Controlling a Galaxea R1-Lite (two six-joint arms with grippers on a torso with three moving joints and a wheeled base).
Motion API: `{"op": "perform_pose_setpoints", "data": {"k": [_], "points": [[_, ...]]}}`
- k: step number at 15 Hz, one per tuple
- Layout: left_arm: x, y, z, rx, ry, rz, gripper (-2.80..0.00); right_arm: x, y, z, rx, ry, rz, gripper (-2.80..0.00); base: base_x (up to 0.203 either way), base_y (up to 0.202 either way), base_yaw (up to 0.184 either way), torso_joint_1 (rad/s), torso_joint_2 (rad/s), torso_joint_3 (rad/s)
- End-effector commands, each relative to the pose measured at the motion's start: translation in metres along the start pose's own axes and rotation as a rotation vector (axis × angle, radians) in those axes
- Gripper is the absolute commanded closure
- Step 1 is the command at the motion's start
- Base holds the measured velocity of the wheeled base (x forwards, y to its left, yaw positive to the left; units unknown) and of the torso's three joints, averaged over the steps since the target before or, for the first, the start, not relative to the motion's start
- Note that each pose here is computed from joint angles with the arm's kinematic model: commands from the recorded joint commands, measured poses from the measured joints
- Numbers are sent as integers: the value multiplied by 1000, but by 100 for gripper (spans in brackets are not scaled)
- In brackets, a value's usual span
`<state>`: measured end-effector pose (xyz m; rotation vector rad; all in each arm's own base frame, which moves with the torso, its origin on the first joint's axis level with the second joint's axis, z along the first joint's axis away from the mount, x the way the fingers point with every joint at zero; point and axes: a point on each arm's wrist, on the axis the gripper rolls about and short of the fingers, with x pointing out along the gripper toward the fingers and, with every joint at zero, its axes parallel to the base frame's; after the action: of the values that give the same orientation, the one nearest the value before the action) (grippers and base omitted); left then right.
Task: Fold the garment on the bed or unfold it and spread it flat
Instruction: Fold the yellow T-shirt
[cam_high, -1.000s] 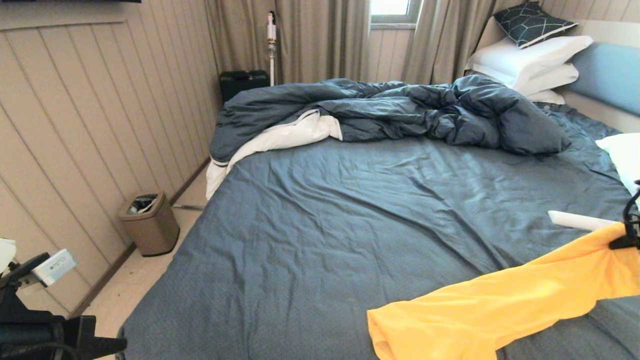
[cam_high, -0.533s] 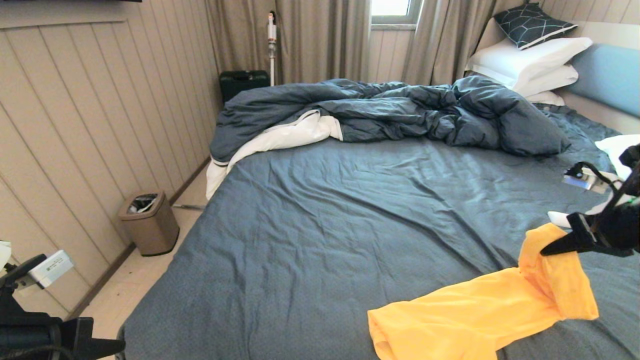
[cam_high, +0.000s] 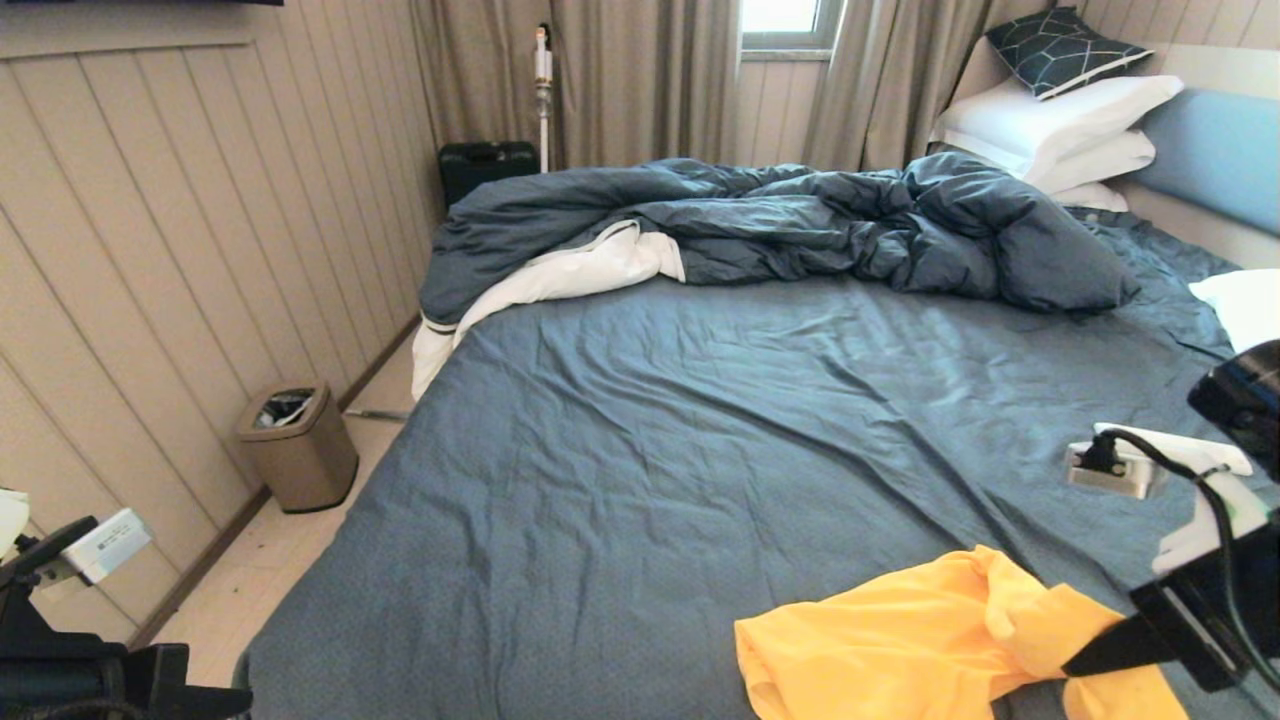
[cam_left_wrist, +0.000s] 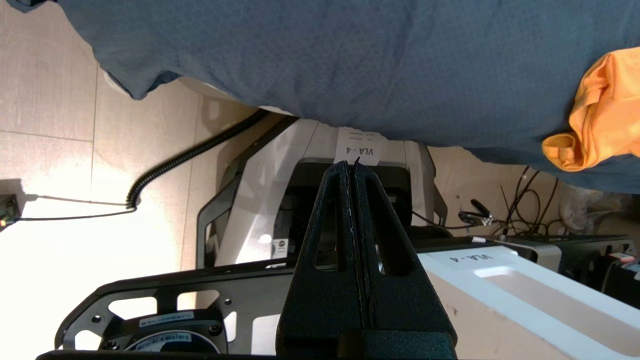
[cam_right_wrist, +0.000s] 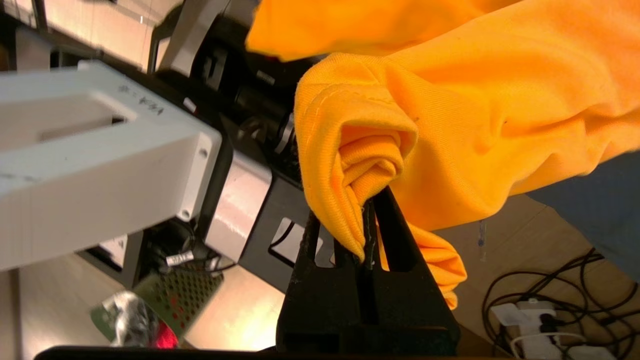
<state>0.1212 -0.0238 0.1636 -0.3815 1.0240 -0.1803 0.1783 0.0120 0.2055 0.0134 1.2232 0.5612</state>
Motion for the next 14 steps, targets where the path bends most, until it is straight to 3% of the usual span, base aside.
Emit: {"op": "perform_pose_setpoints", "data": {"k": [1,4,9,11,14], "points": [[1,0,0,-5,5,1,0,9,6,0,-31,34,26,0,0,0,0,0,0,0],[2,0,1,-6,9,2,0,30,4,23,-41,44,43,0,0,0,0,0,0,0],[4,-1,4,-10,23,-12,0,59,39,62,-97,64,96,0,0,0,0,0,0,0],[4,-1,3,-11,24,-13,0,80,51,71,-116,105,79,0,0,0,0,0,0,0],[5,0,3,-11,27,-12,0,102,53,80,-107,119,65,0,0,0,0,0,0,0]]}}
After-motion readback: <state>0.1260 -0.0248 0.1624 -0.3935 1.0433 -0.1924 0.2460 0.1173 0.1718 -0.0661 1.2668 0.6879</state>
